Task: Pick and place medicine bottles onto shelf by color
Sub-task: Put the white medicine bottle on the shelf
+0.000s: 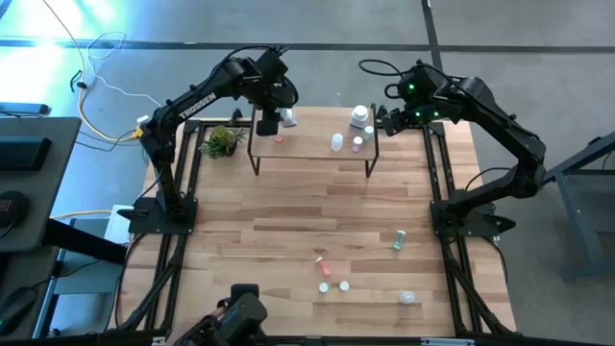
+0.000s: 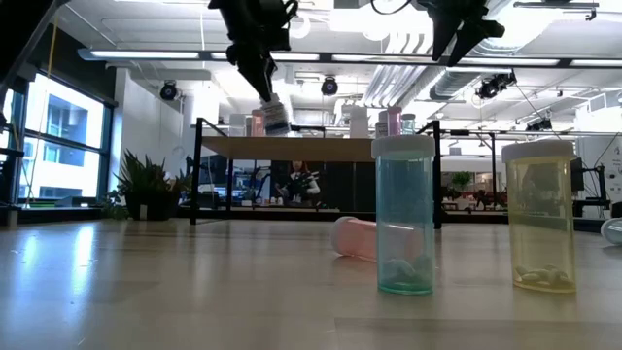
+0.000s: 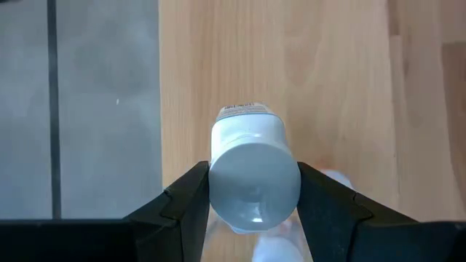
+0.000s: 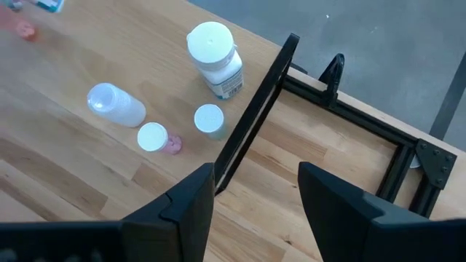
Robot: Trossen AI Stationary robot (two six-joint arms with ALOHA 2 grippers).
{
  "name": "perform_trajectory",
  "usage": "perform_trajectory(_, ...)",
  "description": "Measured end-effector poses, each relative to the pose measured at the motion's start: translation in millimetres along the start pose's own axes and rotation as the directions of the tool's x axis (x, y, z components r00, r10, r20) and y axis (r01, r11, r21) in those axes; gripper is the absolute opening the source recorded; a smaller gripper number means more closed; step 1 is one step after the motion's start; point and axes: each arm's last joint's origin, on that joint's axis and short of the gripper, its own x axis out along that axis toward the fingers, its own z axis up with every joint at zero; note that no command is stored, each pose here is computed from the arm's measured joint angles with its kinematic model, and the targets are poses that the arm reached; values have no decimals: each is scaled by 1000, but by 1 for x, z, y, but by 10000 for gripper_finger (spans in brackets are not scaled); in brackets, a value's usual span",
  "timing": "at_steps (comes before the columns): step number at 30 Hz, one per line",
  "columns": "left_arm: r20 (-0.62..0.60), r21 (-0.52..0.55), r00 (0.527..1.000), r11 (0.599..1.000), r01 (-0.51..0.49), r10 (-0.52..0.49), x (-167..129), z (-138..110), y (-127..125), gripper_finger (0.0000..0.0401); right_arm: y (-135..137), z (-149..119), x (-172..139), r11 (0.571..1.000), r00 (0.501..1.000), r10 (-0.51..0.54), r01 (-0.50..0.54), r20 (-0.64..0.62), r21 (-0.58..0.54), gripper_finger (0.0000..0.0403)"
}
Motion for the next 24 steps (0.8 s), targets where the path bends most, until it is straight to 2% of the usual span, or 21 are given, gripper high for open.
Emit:
perform_trajectory(10,59,35,997,998,-47,45,3,6,4,162,0,0,0,1000,1000,0,0,-1,0,190)
perform_trajectory(24,0,-7,1000,1000,-26,26,25,-2,17,161,0,0,0,999,1000,0,0,-1,35,190)
